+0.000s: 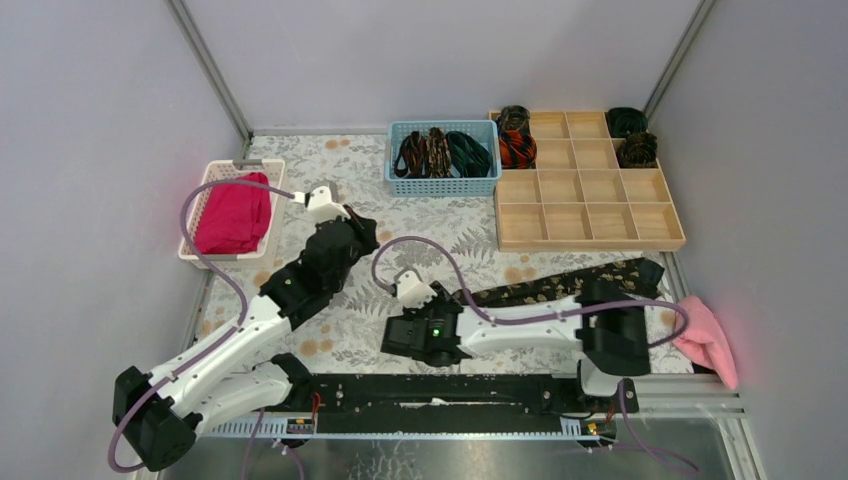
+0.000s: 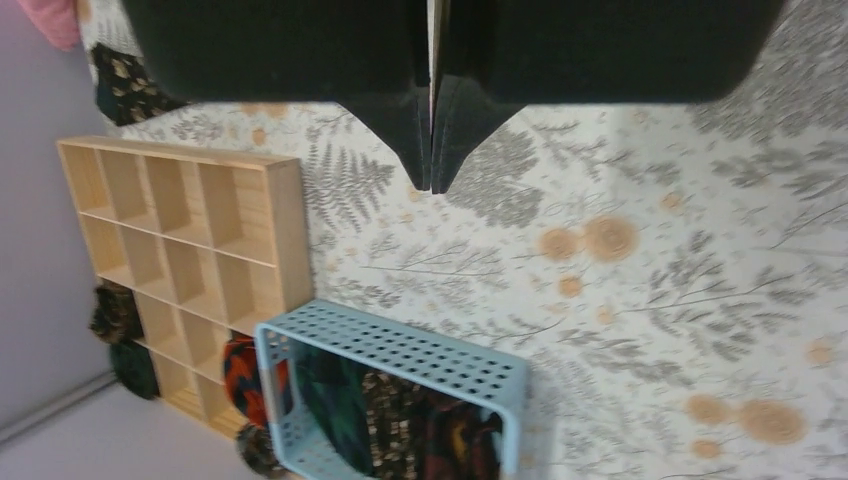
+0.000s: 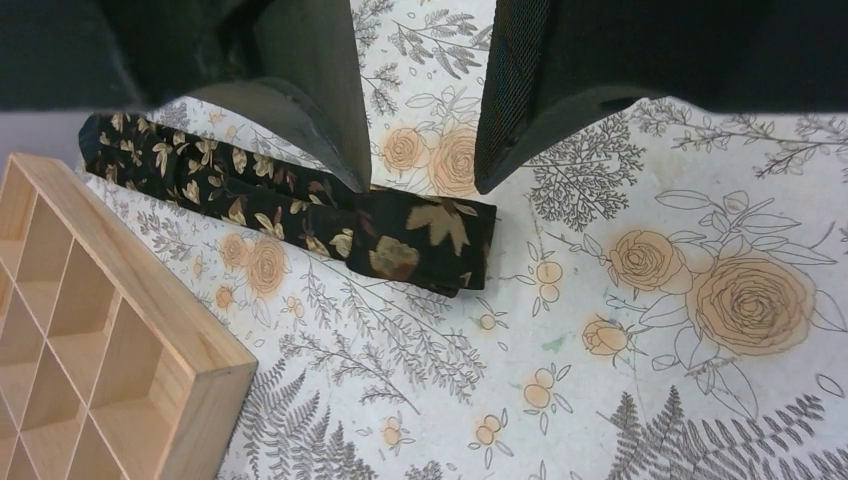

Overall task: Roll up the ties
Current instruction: Roll the tie at the center of the board.

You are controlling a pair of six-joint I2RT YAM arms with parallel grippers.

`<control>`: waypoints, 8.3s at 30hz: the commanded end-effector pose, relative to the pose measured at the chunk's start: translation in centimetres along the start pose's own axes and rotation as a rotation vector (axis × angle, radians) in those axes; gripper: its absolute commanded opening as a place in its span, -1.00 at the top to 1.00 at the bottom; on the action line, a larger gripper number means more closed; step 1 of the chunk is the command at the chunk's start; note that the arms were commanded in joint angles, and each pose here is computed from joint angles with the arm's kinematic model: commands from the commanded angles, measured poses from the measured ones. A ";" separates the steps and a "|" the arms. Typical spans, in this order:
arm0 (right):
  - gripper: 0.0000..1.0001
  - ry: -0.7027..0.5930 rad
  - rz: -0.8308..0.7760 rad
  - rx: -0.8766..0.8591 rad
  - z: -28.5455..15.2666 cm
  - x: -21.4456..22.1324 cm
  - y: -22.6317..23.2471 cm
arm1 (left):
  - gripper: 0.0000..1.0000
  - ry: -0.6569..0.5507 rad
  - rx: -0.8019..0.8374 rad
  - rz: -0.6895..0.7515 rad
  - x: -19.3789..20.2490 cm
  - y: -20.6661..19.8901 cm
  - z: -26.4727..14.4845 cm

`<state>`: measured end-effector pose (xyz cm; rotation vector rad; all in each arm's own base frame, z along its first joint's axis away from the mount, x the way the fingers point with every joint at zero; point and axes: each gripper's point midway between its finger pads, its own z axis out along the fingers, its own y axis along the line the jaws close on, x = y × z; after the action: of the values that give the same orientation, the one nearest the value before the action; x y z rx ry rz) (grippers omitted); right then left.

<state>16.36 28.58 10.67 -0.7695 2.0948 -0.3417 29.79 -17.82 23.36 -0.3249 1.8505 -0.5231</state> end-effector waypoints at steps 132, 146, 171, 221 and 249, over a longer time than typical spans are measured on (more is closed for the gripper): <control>0.29 0.353 0.966 -0.319 6.9 12.6 -3.9 | 1.00 0.528 0.295 0.301 27.6 -6.8 5.1; -0.24 0.288 0.978 -0.242 5.4 12.3 -6.9 | 1.00 0.574 0.328 0.315 29.9 -7.8 5.3; 0.52 0.217 0.905 -0.432 -0.9 11.3 -7.9 | 1.00 0.564 0.274 0.383 30.8 -6.9 6.8; 1.00 0.297 0.708 -0.343 4.7 13.4 -0.7 | 1.00 0.740 0.297 0.339 34.8 -2.7 1.0; 0.83 0.124 0.673 -0.151 -0.4 6.1 -9.6 | 1.00 0.544 0.130 0.263 24.4 -2.0 5.6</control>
<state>16.15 18.03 10.49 -0.0613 2.4151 0.2527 28.22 -32.38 1.91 0.1867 2.3247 -0.5479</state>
